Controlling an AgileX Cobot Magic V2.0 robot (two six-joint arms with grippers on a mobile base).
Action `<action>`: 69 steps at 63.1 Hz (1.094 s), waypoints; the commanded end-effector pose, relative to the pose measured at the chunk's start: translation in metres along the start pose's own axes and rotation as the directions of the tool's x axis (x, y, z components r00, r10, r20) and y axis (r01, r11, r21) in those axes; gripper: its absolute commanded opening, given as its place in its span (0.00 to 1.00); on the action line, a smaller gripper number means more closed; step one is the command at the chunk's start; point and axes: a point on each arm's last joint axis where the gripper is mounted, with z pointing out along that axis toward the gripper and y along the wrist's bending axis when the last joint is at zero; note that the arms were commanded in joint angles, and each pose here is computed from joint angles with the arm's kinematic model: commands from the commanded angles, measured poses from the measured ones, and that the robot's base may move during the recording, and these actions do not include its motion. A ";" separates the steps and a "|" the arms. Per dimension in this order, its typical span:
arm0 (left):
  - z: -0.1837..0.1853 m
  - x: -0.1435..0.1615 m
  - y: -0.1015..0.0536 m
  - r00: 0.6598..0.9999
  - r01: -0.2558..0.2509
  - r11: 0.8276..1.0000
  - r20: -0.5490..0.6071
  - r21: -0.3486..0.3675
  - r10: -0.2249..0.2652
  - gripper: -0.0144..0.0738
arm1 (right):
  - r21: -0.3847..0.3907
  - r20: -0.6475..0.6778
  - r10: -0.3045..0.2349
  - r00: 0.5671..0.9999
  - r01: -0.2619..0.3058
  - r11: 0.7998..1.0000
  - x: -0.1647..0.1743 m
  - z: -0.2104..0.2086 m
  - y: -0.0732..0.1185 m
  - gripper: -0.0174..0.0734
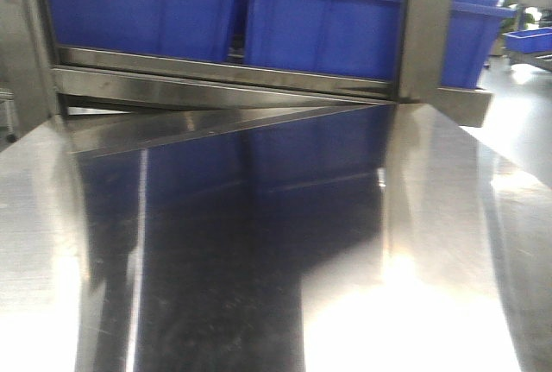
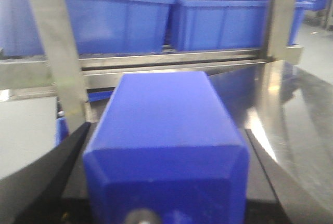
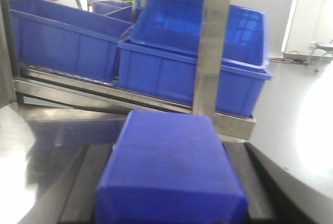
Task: Pick and sort blue part to right shelf
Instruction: 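Hold both blue parts raised in the grippers, then drive the base down the aisle to the shelf of blue bins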
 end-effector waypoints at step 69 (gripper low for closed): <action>-0.003 -0.015 -0.001 0.994 -0.001 1.000 0.106 0.013 -0.001 0.45 | -0.002 0.115 -0.021 0.993 0.021 1.000 -0.016 -0.005 0.000 0.37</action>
